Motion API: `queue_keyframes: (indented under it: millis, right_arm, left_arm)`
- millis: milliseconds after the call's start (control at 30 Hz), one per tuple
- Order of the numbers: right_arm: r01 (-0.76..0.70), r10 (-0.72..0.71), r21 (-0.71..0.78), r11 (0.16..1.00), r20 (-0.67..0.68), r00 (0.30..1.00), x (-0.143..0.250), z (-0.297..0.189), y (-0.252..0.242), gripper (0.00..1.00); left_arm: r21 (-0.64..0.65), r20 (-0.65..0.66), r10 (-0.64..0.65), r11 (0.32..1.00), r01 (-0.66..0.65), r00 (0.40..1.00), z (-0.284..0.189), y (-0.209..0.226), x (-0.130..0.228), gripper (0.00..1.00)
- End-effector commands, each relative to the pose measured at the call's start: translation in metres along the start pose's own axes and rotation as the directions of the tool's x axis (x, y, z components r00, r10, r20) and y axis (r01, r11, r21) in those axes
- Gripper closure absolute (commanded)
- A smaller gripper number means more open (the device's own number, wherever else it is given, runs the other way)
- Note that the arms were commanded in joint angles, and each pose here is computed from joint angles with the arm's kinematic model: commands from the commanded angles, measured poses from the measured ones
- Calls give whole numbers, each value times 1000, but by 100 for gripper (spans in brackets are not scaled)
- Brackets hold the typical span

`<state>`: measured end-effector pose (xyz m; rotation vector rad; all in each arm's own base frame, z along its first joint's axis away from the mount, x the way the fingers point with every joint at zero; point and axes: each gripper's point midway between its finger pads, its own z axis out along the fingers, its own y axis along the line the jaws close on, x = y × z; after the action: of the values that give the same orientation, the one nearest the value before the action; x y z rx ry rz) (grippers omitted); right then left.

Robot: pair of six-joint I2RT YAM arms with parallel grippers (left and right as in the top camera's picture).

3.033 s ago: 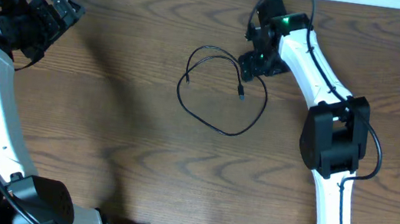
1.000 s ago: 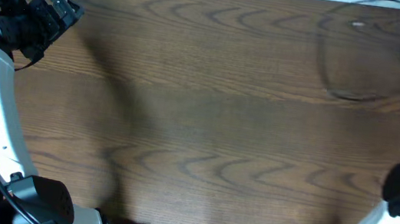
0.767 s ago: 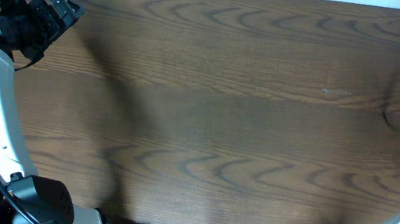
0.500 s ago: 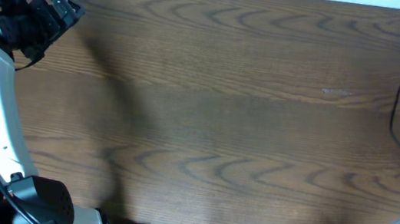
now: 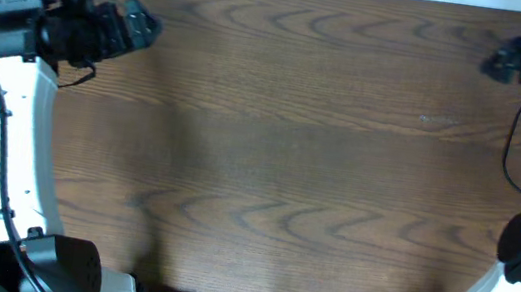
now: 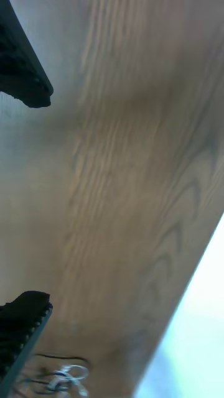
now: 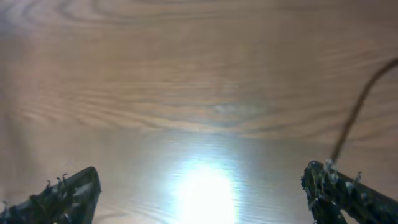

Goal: Untangle cables

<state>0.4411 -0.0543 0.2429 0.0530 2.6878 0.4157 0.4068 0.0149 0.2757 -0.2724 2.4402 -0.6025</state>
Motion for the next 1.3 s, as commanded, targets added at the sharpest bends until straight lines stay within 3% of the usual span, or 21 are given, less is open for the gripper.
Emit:
queue_keyframes:
  millis: [0, 167, 433, 867, 1267]
  right_arm:
    - [2, -3, 75, 997, 15, 1000, 1, -12, 27, 1]
    - [8, -8, 226, 974, -3, 1000, 2, -2, 41, 1]
    - [54, -50, 213, 975, -25, 998, 11, -5, 63, 1]
    - [64, -88, 207, 976, 109, 990, 47, -108, 92, 1]
    - [61, -87, 226, 972, 107, 990, 49, -110, 88, 1]
  left_arm:
    - [21, -36, 132, 991, -132, 991, 8, -17, 11, 0]
    - [9, -86, 174, 985, -173, 981, 17, -33, 25, 0]
    - [51, -144, 230, 973, -225, 962, 27, -61, 46, 0]
    - [52, -144, 230, 973, -225, 963, 27, -61, 46, 0]
    - [52, -144, 230, 973, -225, 963, 27, -61, 46, 0]
